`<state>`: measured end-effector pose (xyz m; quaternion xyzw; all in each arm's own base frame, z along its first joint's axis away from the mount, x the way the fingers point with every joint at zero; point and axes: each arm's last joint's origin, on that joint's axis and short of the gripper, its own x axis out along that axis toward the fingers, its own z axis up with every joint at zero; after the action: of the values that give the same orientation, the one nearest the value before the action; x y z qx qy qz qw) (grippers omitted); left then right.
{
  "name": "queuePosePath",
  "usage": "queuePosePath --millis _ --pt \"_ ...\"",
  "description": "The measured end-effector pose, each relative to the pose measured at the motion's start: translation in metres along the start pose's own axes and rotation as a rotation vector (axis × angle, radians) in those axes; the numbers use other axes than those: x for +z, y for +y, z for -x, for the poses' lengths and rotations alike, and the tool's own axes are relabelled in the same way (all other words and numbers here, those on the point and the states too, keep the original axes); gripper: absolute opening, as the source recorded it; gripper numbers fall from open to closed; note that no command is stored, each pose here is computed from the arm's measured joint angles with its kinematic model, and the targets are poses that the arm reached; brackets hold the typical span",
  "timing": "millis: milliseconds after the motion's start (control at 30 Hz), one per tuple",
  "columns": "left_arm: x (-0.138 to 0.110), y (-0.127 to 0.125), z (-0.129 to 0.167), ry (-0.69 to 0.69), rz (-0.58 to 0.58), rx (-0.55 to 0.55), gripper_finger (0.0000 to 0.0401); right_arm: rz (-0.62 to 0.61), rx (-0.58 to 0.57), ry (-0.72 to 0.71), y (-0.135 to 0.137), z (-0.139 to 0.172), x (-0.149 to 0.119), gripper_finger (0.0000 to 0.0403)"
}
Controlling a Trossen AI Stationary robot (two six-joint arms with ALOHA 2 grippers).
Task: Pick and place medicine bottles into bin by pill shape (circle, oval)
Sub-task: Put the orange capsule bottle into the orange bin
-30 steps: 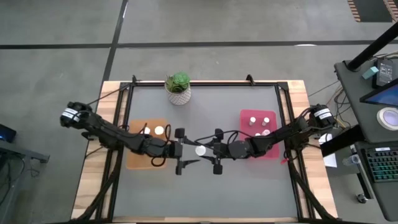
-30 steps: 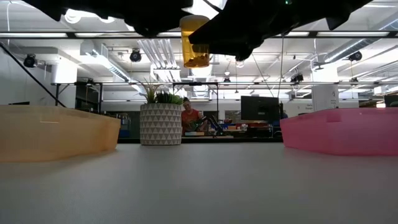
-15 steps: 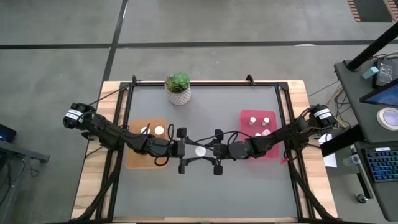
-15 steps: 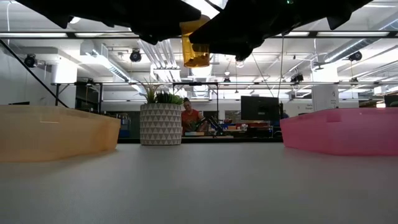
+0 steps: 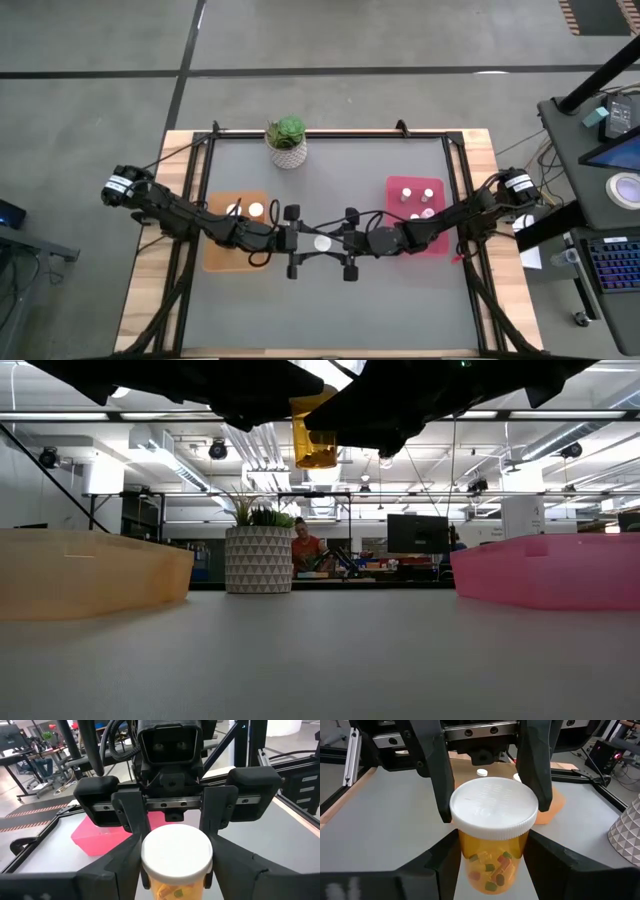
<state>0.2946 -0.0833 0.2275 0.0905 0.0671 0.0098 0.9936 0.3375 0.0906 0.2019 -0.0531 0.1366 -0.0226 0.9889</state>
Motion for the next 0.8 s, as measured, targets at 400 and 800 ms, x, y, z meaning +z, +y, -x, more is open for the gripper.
queuePosePath --millis 400,800 --pt "0.0 0.001 0.0 0.008 0.023 0.049 0.0192 0.023 -0.001 0.06 -0.004 0.011 0.005 0.0238" --pt "-0.01 -0.006 0.022 0.213 0.125 0.285 0.0192 0.101 -0.014 0.161 -0.028 0.061 0.032 0.0244"
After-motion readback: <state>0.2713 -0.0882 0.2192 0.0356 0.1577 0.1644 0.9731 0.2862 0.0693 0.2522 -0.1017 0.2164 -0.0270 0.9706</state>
